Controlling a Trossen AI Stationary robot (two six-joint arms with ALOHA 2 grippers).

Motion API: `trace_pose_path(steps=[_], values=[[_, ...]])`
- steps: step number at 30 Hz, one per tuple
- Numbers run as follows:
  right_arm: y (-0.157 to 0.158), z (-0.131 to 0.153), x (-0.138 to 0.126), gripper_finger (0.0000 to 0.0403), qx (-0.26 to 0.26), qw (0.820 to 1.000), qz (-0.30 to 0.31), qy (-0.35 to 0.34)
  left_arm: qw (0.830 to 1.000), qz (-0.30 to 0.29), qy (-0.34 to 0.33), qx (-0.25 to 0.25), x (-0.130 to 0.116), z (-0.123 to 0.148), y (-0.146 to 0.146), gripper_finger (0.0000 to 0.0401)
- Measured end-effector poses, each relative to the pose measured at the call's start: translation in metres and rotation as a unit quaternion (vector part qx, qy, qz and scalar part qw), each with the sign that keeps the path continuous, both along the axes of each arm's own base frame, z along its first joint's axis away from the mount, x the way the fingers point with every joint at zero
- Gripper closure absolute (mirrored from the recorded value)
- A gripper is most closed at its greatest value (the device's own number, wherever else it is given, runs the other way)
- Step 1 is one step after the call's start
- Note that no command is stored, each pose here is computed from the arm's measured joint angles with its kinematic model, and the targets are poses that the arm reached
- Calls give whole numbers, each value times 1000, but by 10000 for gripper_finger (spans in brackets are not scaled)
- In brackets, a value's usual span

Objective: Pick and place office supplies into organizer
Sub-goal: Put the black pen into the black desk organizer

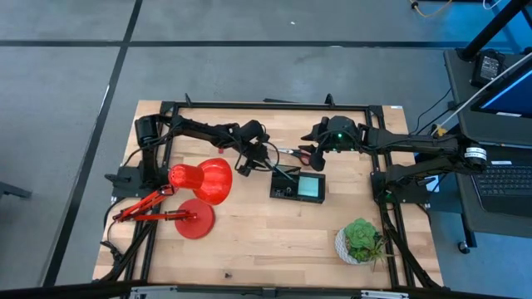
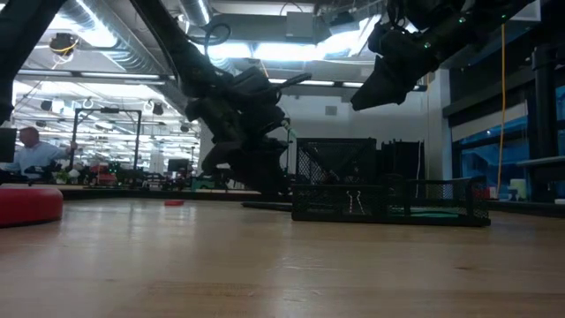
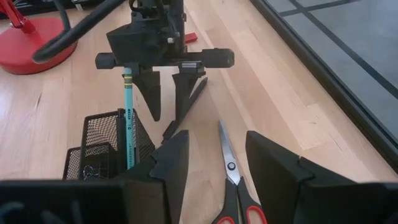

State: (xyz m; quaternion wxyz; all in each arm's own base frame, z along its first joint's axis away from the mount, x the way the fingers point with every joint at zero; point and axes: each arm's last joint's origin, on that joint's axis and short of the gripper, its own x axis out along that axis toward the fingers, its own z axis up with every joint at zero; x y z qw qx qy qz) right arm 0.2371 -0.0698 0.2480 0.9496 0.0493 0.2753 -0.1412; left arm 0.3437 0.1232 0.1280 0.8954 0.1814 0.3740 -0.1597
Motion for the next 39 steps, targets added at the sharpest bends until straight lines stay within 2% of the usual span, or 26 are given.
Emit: trace_pose_path(steps=[5,9,18,27,39], values=[[0,0,0,241,0,1000,0,0,1000,0,-7,2,2,-2,1,249],[0,0,0,241,0,1000,0,0,1000,-8,-13,-18,6,-14,1,249],[0,0,0,241,0,1000,0,1,999,-3,15,-35,18,-23,10,251],[0,0,0,241,0,1000,1,4,997,14,56,-52,12,-26,11,286],[0,-2,-1,241,2,1000,1,11,997,12,67,-20,14,-28,3,326]])
